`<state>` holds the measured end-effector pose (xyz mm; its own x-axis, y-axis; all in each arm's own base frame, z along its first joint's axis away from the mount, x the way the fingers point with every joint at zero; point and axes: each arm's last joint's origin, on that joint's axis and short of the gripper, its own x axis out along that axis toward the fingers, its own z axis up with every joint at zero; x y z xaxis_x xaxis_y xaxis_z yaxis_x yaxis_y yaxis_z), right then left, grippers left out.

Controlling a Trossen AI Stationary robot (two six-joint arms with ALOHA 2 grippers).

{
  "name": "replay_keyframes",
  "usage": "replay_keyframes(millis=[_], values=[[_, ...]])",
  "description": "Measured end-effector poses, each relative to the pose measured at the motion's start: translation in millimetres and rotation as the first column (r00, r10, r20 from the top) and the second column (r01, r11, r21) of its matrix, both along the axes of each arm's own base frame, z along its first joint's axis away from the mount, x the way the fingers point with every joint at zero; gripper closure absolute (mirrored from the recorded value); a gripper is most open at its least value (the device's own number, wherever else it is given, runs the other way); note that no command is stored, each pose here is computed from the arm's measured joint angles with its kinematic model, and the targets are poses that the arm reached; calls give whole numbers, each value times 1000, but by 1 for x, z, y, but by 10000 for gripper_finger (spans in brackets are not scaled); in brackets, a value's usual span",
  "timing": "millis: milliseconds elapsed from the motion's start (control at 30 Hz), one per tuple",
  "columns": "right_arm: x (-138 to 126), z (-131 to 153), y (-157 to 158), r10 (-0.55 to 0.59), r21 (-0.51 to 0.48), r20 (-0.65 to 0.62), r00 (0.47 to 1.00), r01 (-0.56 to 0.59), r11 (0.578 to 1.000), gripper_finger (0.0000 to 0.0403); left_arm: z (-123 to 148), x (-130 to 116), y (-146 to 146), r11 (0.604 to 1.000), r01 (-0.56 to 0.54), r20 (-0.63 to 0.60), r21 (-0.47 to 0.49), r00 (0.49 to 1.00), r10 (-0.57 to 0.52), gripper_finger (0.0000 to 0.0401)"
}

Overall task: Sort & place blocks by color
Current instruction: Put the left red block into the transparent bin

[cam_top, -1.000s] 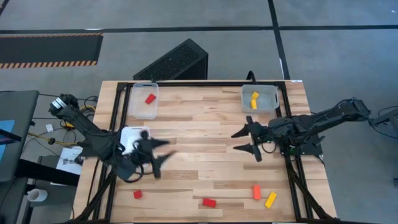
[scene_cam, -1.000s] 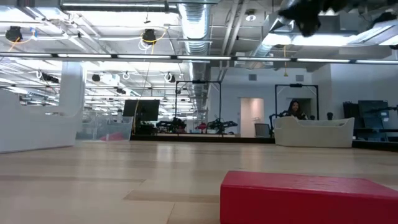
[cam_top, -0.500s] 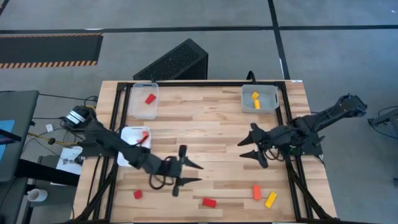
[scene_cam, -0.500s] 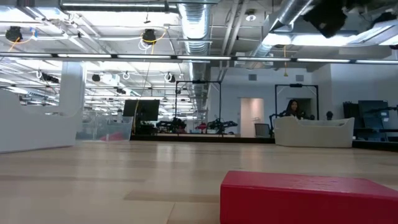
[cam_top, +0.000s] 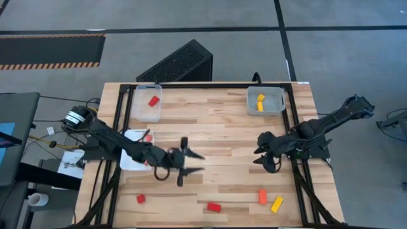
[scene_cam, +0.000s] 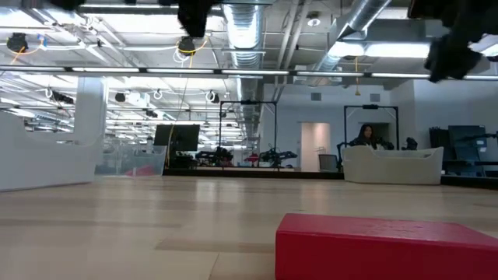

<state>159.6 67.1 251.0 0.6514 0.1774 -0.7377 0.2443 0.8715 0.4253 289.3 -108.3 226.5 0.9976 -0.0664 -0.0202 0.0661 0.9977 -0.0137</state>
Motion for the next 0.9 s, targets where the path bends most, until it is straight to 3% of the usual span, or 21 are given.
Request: replay_keyframes(millis=[167, 300, 500, 567, 733, 900], values=[[-1, -8, 0, -60, 115, -147, 987, 77, 990, 143, -13, -33, 33, 992, -53, 235, -112, 969, 79, 232], [5, -14, 6, -117, 225, -240, 964, 172, 959, 143, -14, -48, 49, 983, -78, 366, -169, 921, 136, 232], [24, -20, 28, -107, 326, -215, 971, 175, 929, 143, -11, -48, 50, 996, -33, 414, -89, 908, 67, 232], [26, -29, 33, -123, 321, -283, 951, 215, 922, 143, -8, -47, 50, 997, -33, 426, -68, 903, 59, 232], [28, -44, 50, -142, 347, -448, 883, 317, 883, 143, -3, -43, 58, 984, -127, 430, -129, 887, 171, 232], [31, -44, 70, -192, 353, -549, 813, 434, 829, 143, -8, -40, 62, 990, -55, 383, -132, 918, 102, 232]])
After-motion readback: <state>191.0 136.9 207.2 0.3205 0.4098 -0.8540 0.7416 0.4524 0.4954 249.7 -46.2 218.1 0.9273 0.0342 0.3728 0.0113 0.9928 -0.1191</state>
